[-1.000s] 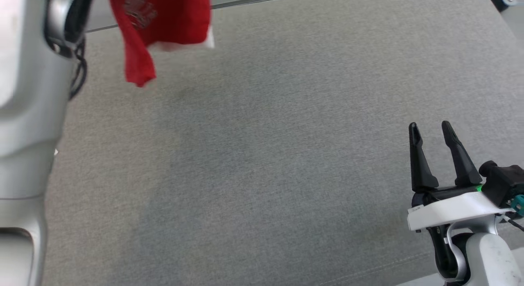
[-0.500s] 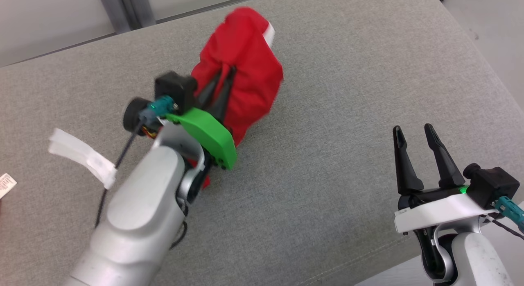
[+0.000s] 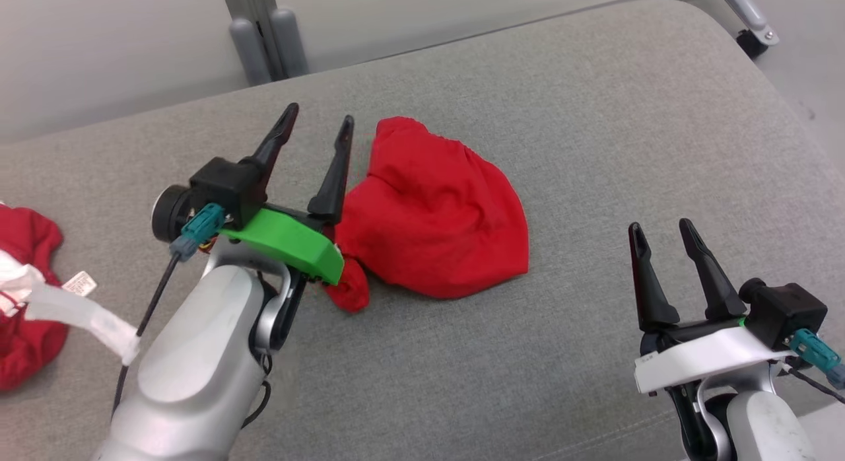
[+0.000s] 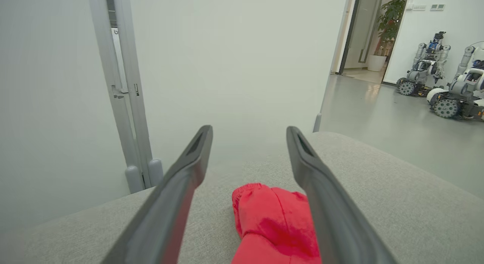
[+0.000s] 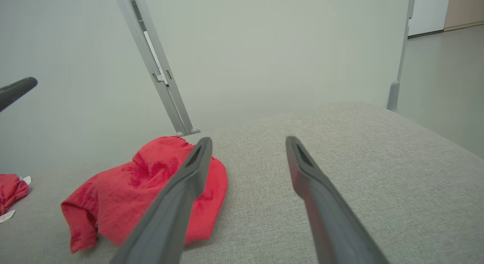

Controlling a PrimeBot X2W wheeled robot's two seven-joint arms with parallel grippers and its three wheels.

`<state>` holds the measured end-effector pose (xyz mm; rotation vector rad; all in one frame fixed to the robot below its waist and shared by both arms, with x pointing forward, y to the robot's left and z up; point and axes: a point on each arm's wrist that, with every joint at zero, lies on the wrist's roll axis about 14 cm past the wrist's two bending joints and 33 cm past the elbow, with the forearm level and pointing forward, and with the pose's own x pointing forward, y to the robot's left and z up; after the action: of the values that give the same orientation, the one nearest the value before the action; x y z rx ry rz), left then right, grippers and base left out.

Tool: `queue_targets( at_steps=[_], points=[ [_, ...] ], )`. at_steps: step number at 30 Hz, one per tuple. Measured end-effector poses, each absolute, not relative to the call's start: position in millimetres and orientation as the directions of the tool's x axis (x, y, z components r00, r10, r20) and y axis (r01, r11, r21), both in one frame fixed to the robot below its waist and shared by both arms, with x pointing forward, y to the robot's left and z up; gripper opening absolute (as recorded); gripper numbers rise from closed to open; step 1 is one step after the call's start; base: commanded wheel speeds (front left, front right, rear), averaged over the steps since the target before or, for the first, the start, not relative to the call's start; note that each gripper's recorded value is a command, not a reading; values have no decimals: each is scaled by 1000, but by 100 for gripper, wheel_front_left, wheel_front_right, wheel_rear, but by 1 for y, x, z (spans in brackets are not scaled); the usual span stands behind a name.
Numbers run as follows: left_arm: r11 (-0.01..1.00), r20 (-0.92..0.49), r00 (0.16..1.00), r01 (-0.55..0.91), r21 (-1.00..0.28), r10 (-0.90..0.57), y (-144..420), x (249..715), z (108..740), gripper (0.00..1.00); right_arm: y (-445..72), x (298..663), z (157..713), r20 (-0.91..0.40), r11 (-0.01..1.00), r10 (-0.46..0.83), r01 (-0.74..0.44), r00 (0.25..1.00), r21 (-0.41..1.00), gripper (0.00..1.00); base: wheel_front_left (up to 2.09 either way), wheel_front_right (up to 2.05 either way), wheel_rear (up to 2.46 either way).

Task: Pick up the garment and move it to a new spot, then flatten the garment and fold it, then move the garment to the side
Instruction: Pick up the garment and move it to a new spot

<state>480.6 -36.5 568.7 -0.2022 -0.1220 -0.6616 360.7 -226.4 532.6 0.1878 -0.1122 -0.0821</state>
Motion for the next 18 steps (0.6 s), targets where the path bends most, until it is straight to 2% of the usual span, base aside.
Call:
queue_targets(
  at_steps=[9,18],
  points=[
    [902,188,896,423,-90,-401,64,461,571,100,-203,359,544,131,981,-18,-8,991,192,100,0,0,0],
    [971,185,963,217,-99,-197,150,423,568,100,-175,365,553,147,978,71,-98,987,185,100,0,0,0]
  ],
)
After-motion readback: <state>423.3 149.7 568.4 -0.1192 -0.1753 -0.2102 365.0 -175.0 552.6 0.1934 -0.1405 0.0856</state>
